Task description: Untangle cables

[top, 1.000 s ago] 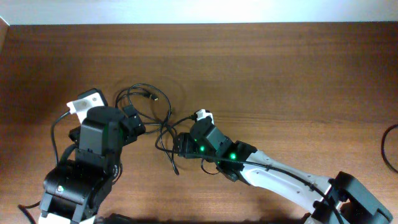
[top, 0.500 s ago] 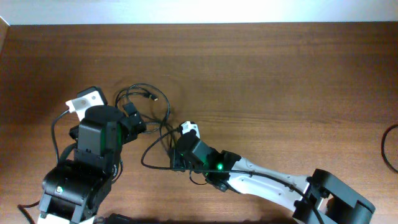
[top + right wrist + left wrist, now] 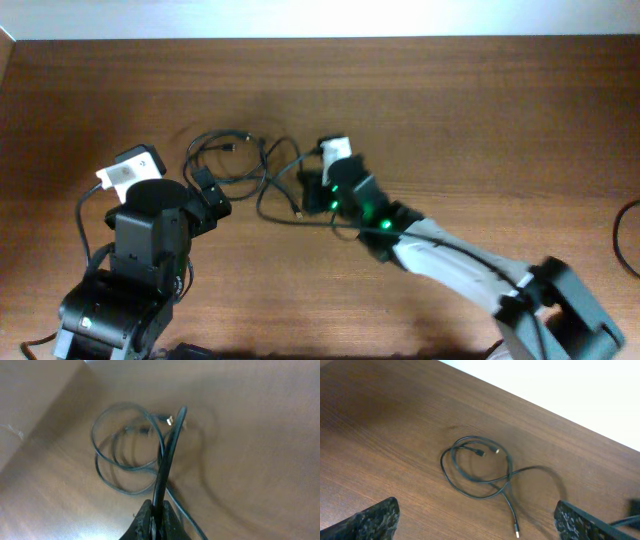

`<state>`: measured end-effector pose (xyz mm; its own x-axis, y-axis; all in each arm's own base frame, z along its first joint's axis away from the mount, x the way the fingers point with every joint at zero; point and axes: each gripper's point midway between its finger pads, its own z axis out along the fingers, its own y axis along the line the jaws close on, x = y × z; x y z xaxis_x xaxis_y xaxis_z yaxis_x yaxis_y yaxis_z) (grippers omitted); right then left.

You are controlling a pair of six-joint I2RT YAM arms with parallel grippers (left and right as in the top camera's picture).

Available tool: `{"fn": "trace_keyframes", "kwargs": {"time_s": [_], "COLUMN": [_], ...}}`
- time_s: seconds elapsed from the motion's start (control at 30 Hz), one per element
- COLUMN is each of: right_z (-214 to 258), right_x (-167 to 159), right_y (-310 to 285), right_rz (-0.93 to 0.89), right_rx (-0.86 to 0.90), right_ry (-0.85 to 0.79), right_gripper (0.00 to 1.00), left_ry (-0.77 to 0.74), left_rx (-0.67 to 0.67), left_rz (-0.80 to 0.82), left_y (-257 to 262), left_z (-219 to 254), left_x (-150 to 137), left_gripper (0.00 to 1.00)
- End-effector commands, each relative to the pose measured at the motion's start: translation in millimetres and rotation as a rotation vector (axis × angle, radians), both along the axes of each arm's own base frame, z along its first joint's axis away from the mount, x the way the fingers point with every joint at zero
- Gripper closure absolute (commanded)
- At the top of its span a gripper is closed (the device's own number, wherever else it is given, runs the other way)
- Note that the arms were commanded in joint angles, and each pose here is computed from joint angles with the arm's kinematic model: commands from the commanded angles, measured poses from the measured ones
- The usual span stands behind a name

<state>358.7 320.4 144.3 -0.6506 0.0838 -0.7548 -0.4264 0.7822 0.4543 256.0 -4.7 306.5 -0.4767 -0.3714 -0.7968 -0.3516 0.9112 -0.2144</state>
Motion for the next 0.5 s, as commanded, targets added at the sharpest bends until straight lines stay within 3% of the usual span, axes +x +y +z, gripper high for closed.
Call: {"fn": "trace_keyframes", "kwargs": {"time_s": [0.0,0.23,0.47], "right_z": [117,279,374], "right_x": [24,17,-2], "right_y": [-25,-68,-78], "right_rz": [-0.016,-0.064,-0.087], "right_rx": [0.077,0.15,0.318], "right_ry": [-0.254,-0.519,-0.607], "right_gripper": [0.96,0.96,0.96], "left_ry": [-0.03,-0.026,-0.027], "left_rx": [-0.015,-0.032,-0.033], "left_rz": [0.0,-0.021,-0.021], "left_y": [0,-4,-4], "left_z": [11,10,10], "left_x": [-1,0,0], "left_gripper": [0.01,0.01,0.01]}}
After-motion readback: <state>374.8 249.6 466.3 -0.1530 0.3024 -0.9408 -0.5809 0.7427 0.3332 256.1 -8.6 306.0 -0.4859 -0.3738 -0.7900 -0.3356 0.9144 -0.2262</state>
